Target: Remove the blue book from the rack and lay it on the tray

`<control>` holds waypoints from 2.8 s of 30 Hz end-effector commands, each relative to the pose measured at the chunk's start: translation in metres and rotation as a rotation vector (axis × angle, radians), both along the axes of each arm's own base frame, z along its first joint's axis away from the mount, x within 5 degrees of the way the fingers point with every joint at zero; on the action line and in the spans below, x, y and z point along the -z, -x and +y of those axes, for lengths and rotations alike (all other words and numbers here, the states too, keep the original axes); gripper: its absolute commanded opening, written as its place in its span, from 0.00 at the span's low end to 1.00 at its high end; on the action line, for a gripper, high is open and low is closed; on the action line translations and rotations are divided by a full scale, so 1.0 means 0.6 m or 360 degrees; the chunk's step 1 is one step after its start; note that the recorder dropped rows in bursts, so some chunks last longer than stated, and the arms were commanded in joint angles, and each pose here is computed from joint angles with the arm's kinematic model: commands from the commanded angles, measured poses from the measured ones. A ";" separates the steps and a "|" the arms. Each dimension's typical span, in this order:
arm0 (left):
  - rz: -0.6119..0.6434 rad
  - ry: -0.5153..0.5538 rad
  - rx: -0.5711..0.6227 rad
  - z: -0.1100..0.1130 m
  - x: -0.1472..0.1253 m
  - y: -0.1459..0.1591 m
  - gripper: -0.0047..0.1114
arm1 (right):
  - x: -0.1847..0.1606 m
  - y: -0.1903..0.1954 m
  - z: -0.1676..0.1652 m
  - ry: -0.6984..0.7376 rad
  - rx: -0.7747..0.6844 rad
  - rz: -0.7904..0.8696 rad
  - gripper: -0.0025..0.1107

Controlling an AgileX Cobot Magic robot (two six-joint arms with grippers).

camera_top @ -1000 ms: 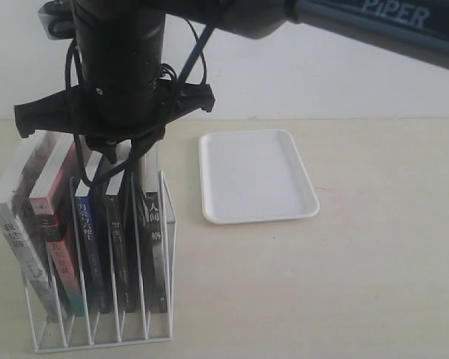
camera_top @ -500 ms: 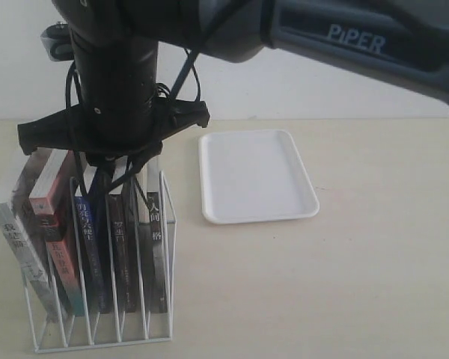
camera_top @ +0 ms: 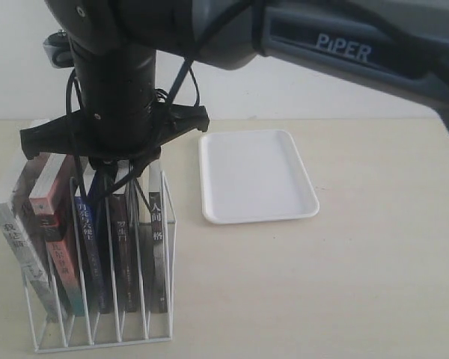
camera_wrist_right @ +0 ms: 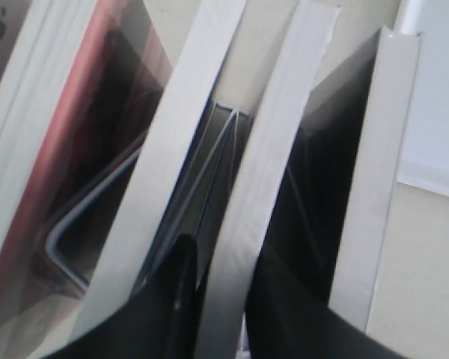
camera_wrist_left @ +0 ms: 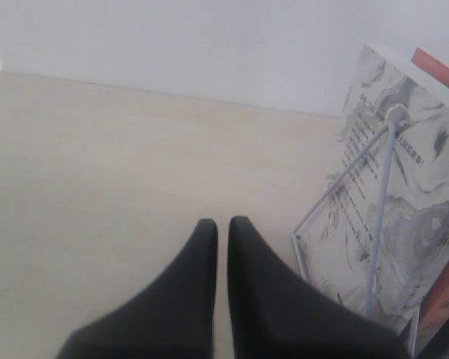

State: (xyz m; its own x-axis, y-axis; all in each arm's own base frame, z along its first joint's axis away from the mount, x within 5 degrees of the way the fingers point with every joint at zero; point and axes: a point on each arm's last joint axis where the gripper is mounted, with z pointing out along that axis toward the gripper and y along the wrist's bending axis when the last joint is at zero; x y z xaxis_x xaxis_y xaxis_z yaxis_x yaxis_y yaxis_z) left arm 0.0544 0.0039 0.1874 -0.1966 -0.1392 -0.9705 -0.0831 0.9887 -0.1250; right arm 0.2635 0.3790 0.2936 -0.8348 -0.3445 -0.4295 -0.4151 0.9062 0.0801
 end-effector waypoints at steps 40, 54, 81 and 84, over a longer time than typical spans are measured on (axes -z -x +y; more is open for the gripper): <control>0.0001 -0.0008 -0.0003 0.000 0.001 0.000 0.08 | -0.047 0.018 -0.008 -0.0088 0.0114 -0.0127 0.02; 0.0001 -0.0008 -0.0003 0.000 0.001 0.000 0.08 | -0.041 0.024 0.002 -0.0053 0.0165 -0.0213 0.02; 0.0001 -0.0008 -0.0003 0.000 0.001 0.000 0.08 | 0.005 0.018 0.009 0.0129 0.0133 -0.0155 0.04; 0.0001 -0.0008 -0.0003 0.000 0.001 0.000 0.08 | 0.005 0.020 0.010 0.0133 0.0098 -0.0140 0.25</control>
